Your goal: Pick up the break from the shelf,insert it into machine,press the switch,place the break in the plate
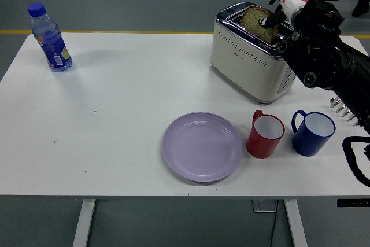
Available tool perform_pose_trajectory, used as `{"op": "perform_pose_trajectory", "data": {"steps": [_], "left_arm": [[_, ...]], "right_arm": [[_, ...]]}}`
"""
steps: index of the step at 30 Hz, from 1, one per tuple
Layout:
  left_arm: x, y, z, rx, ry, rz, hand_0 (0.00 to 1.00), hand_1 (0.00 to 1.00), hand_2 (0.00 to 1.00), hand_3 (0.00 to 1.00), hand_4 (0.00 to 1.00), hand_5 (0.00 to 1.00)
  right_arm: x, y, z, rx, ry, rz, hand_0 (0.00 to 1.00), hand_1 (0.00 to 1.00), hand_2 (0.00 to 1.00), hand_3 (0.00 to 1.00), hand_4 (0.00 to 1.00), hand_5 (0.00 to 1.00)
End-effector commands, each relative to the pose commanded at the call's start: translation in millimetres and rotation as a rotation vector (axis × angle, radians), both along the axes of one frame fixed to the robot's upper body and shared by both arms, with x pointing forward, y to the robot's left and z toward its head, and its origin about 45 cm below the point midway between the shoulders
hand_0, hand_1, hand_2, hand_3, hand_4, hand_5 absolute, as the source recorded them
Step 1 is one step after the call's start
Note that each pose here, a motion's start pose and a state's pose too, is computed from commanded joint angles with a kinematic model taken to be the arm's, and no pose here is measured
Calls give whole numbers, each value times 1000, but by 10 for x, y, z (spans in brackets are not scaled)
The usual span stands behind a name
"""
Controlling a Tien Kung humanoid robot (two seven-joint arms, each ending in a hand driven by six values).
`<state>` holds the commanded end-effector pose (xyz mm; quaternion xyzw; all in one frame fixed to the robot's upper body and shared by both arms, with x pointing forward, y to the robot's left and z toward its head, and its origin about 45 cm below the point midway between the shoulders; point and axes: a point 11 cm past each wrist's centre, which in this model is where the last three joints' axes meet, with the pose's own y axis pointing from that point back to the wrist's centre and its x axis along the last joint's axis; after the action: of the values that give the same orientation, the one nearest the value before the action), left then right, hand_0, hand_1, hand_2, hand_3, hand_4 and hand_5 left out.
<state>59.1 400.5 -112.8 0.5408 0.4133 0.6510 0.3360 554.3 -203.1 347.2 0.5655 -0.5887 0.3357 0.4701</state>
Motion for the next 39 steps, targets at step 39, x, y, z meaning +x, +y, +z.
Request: {"op": "perform_pose_trajectory", "data": {"steps": [39], "left_arm": [[51,16,13,6,-5,-7,675,622,686,634,467,918]], "right_arm": [[-7,92,-75,114,-35,53,160,273,386,472,590,2]]}}
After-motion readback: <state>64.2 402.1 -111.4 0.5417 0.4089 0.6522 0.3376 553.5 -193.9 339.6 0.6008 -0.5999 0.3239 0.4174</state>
